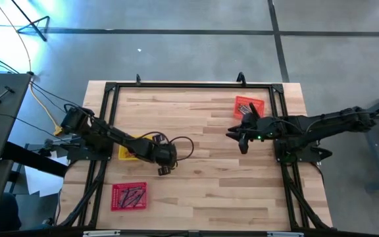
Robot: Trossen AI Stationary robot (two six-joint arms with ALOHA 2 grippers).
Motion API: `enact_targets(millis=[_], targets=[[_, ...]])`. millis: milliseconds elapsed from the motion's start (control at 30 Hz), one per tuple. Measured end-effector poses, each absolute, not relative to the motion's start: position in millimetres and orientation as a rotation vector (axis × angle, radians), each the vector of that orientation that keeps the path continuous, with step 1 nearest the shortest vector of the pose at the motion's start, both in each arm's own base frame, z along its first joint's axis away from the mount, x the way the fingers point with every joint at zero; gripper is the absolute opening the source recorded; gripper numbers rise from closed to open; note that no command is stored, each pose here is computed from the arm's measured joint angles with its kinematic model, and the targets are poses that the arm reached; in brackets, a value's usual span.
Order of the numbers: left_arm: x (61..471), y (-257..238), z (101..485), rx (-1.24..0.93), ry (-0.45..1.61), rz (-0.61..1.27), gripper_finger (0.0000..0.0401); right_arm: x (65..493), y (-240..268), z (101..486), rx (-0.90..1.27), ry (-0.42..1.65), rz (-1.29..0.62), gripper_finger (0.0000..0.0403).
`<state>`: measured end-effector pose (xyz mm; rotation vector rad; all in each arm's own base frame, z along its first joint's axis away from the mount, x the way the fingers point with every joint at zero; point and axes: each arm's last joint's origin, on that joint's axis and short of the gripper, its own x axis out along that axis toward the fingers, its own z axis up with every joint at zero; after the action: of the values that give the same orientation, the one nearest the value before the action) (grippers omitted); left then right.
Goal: Sort crayons
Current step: Put the orange crayon into the yellow bin
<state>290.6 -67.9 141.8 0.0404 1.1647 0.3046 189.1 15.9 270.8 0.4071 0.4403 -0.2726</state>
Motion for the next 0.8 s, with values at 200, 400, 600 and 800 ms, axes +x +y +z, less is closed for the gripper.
enact_targets(millis=[200, 400, 600, 800], targets=[[292, -62, 142, 0.043, 1.173, 0.300, 0.0110, 189, 17, 271, 0.409, 0.440, -0.269, 0.0119], [294, -54, 141, 0.000, 1.202, 0.257, 0.0110, 189, 17, 271, 0.413, 0.440, -0.270, 0.0119], [295, -49, 138, -0.029, 1.234, 0.206, 0.0110, 189, 17, 271, 0.413, 0.440, -0.269, 0.0119], [299, -47, 127, -0.052, 1.265, 0.188, 0.0110, 189, 17, 271, 0.412, 0.443, -0.269, 0.0119]])
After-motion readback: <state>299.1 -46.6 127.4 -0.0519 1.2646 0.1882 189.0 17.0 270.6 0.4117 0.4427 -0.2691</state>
